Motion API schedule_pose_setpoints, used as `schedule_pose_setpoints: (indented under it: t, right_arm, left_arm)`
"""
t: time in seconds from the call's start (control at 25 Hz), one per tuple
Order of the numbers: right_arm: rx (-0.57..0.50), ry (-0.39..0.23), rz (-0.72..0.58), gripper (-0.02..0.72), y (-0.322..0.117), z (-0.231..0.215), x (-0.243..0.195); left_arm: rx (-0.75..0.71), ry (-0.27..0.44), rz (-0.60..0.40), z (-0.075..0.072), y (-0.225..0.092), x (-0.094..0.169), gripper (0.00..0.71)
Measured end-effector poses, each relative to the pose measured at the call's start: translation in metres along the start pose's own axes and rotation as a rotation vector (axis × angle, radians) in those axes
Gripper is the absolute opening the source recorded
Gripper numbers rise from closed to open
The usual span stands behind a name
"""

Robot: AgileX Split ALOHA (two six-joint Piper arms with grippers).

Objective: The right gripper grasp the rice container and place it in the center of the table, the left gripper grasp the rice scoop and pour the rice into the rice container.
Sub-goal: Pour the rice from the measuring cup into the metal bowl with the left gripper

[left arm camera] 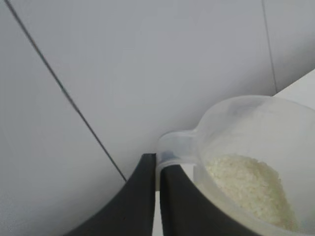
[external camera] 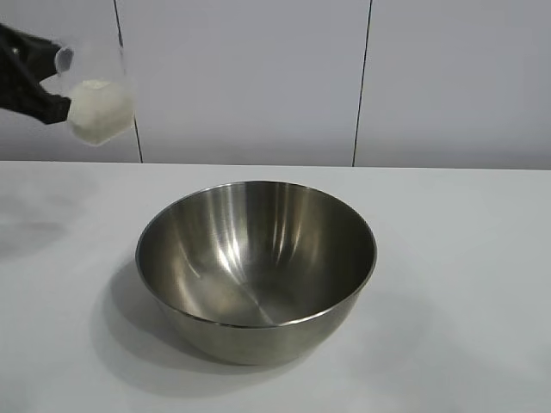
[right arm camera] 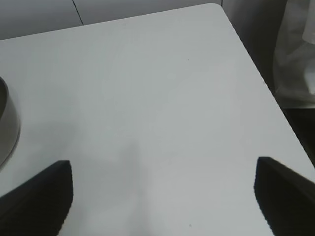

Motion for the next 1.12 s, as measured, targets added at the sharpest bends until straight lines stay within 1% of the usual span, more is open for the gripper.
schedule_pose_setpoints:
  t: [0.08,0.2,0.36,0.44,0.52,0.6,0.72,0.8,1.12]
  right_arm:
    - [0.000,0.000,0.000,0.694,0.000,0.000,0.000]
    - [0.000,0.000,0.000,0.694,0.000,0.000,0.000]
    - [0.000,0.000,0.000,0.694,0.000,0.000,0.000]
    - [0.000,0.000,0.000,0.694,0.000,0.000,0.000]
    - [0.000,0.000,0.000,0.694,0.000,0.000,0.000]
    - [0.000,0.000,0.000,0.694,0.000,0.000,0.000]
    - [0.000,0.000,0.000,0.694,0.000,0.000,0.000]
    - [0.000,0.000,0.000,0.694,0.000,0.000,0.000]
    - [0.000,0.000,0.000,0.694,0.000,0.000,0.000]
  left_arm:
    - [-0.106,-0.030,-0.024,-0.007,0.015,-0.003,0.012]
    - [-0.241,-0.078,-0.050,-0.022,0.027,-0.006,0.012]
    - [-0.404,-0.161,-0.086,-0.051,0.038,-0.014,0.011]
    - [-0.547,-0.195,-0.119,-0.067,0.043,-0.019,0.011]
    - [-0.703,-0.218,-0.149,-0.079,0.045,-0.022,0.011]
    - [-0.864,-0.230,-0.171,-0.087,0.043,-0.026,0.011]
    - [-1.020,-0.228,-0.193,-0.091,0.041,-0.028,0.011]
    - [-1.067,-0.210,-0.205,-0.090,0.042,-0.028,0.011]
    - [-1.080,-0.109,-0.253,-0.083,0.053,-0.029,0.011]
Point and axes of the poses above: a point on each arm's last joint axis where the gripper is mounted, x pointing back along that axis away from the gripper, z along the wrist's bending axis when the last joint is at zero, y = z × x, the point moved 3 cm from there along -x, pointing out along that axis toward the gripper, and after that the axes turned 6 degrees about -x, right-handed, at the moved point
